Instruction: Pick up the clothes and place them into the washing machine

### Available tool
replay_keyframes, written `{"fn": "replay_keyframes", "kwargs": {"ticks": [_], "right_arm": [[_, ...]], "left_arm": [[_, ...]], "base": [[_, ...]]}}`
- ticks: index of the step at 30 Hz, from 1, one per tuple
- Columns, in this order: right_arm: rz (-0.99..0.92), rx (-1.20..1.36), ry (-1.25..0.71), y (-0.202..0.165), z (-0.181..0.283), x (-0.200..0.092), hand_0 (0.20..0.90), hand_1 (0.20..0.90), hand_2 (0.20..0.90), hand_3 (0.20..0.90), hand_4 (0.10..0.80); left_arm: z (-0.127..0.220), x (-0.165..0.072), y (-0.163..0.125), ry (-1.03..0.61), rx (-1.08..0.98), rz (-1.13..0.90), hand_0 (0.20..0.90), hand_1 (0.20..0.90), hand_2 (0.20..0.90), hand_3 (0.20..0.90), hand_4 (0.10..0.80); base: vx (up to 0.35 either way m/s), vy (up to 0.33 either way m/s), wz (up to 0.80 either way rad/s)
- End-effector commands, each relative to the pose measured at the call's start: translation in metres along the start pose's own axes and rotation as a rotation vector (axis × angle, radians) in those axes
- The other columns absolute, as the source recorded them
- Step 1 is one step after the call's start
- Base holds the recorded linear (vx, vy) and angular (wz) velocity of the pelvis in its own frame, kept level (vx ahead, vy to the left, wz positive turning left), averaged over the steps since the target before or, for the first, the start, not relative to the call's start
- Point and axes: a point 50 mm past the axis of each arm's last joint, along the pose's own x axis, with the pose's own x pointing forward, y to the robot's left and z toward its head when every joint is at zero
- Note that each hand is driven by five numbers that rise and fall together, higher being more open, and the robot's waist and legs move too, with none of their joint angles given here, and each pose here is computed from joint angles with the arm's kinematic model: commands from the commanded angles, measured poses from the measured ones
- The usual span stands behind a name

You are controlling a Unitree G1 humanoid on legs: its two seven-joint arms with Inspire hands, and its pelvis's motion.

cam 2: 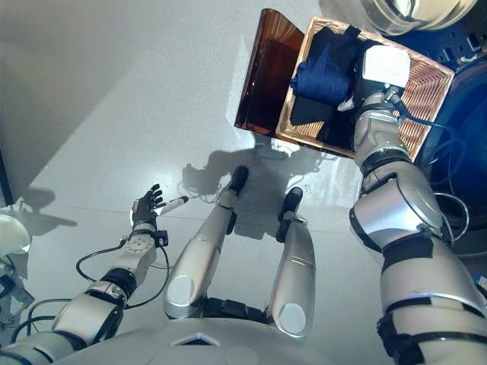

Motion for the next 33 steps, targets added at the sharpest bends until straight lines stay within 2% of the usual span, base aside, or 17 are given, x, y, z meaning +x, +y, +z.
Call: {"fn": "replay_keyframes", "kwargs": {"ticks": [1, 6, 8, 12, 13, 15, 19, 28, 33], "right_arm": [[-0.194, 0.103, 0.062, -0.047, -0.016, 0.013, 0.2, 0.2, 0.2, 0.2, 0.3], [-0.216, 0.355, 0.137, -0.054, -0.02, 0.015, 0.2, 0.2, 0.2, 0.2, 0.3], [-0.245, 0.579, 0.184, -0.054, -0.022, 0.014, 0.2, 0.2, 0.2, 0.2, 0.3], [-0.254, 0.738, 0.195, -0.05, -0.021, 0.012, 0.2, 0.2, 0.2, 0.2, 0.3], [-0.261, 0.891, 0.205, -0.047, -0.018, 0.011, 0.2, 0.2, 0.2, 0.2, 0.3], [-0.261, 0.935, 0.214, -0.043, -0.019, 0.01, 0.2, 0.2, 0.2, 0.2, 0.3], [-0.238, 1.255, 0.254, -0.022, -0.013, 0.002, 0.2, 0.2, 0.2, 0.2, 0.3], [-0.239, 1.606, 0.37, 0.012, -0.009, -0.014, 0.2, 0.2, 0.2, 0.2, 0.3], [-0.324, 1.813, 0.433, 0.02, -0.004, -0.022, 0.2, 0.2, 0.2, 0.2, 0.3]], "left_arm": [[-0.008, -0.002, 0.018, -0.007, 0.026, 0.07, 0.9, 0.9, 0.9, 0.9, 0.8], [-0.012, -0.002, 0.022, 0.014, 0.033, 0.079, 0.9, 0.9, 0.9, 0.9, 0.8], [-0.016, -0.003, 0.023, 0.03, 0.032, 0.078, 0.9, 0.9, 0.9, 0.9, 0.8], [-0.023, -0.005, 0.026, 0.051, 0.034, 0.084, 0.9, 0.9, 0.9, 0.9, 0.8], [-0.027, -0.007, 0.028, 0.065, 0.039, 0.088, 0.9, 0.9, 0.9, 0.9, 0.8], [-0.029, -0.007, 0.028, 0.072, 0.038, 0.089, 0.9, 0.9, 0.9, 0.9, 0.8], [-0.035, -0.01, 0.03, 0.09, 0.037, 0.091, 0.9, 0.9, 0.9, 0.9, 0.8], [-0.038, -0.012, 0.026, 0.092, 0.04, 0.084, 0.9, 0.9, 0.9, 0.9, 0.8], [-0.03, -0.011, 0.02, 0.057, 0.027, 0.08, 0.9, 0.9, 0.9, 0.9, 0.8]], "base": [[0.0, 0.0, 0.0], [0.008, 0.004, -0.04], [0.018, 0.025, -0.04], [0.016, 0.027, -0.13], [0.006, 0.039, -0.14], [0.001, 0.029, -0.12], [-0.015, 0.025, -0.16], [-0.046, 0.036, -0.13], [-0.061, 0.024, -0.01]]}}
